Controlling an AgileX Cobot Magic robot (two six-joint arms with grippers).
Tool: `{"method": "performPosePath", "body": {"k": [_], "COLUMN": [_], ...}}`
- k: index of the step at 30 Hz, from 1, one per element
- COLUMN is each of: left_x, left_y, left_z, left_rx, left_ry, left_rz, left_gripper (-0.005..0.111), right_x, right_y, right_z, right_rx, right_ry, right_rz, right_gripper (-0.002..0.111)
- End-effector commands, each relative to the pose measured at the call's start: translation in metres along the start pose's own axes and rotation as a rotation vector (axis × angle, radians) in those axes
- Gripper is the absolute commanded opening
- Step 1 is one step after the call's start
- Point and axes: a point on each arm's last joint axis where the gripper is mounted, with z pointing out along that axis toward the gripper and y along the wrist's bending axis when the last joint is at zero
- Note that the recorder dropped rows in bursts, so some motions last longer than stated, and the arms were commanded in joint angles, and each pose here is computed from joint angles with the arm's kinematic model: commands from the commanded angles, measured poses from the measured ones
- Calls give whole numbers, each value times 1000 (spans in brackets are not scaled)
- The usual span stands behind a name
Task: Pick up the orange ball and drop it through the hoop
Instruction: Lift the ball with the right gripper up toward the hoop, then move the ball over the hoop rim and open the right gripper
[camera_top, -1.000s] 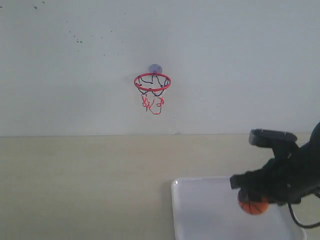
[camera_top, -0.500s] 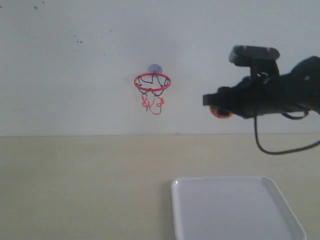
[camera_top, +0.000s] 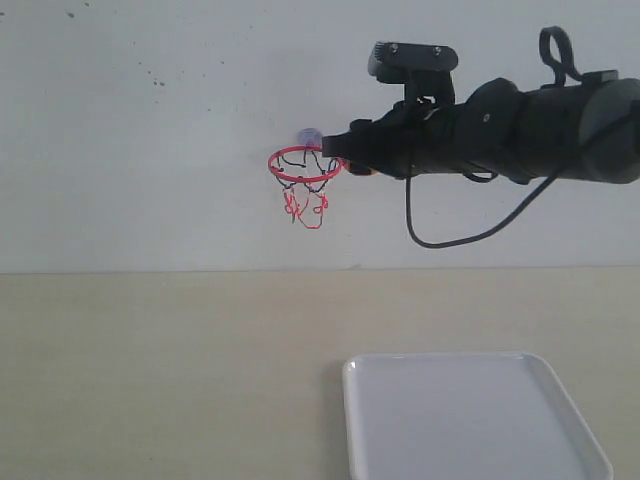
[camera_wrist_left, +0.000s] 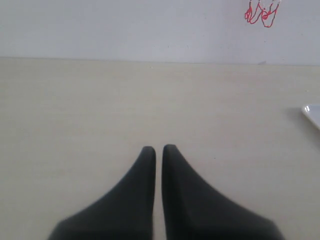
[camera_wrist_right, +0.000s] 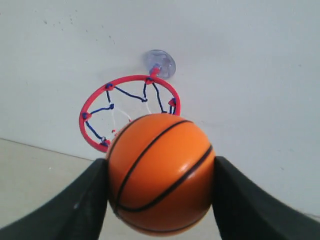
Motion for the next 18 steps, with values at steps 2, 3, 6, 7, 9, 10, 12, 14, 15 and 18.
{"method": "performPosePath", "body": {"k": [2,3,6,7,9,10,12,14,15,18], "left_x": [0,0,0,0,0,0,0,0,0,0], "left_y": [0,0,0,0,0,0,0,0,0,0], "left_z": [0,0,0,0,0,0,0,0,0,0], "left_rx": [6,6,6,6,6,6,6,6,6,6], "left_ry": [-6,-6,-6,-6,-6,-6,-6,-6,-6,-6], "left_rz": [7,7,7,7,7,7,7,7,7,7], "left_gripper": [4,4,4,4,4,4,4,4,4,4], "right_x": [-15,-16,-18,-17,-20,-21,-22,-23,-23,-26], "right_y": [1,1,1,1,5,11,18,26,31,36], "right_z": [10,12,16,18,18,18,17,17,17,16], "right_rx": [2,1,-3,-4,-7,-13,-19,-28,-31,-29], "right_ry": [-70,-75,-80,-76,-100,-113,-134,-156,-170,-205], "right_rz": [14,22,23,23,23,20,9,-6,-14,-18], "right_gripper": [0,0,0,0,0,0,0,0,0,0]}}
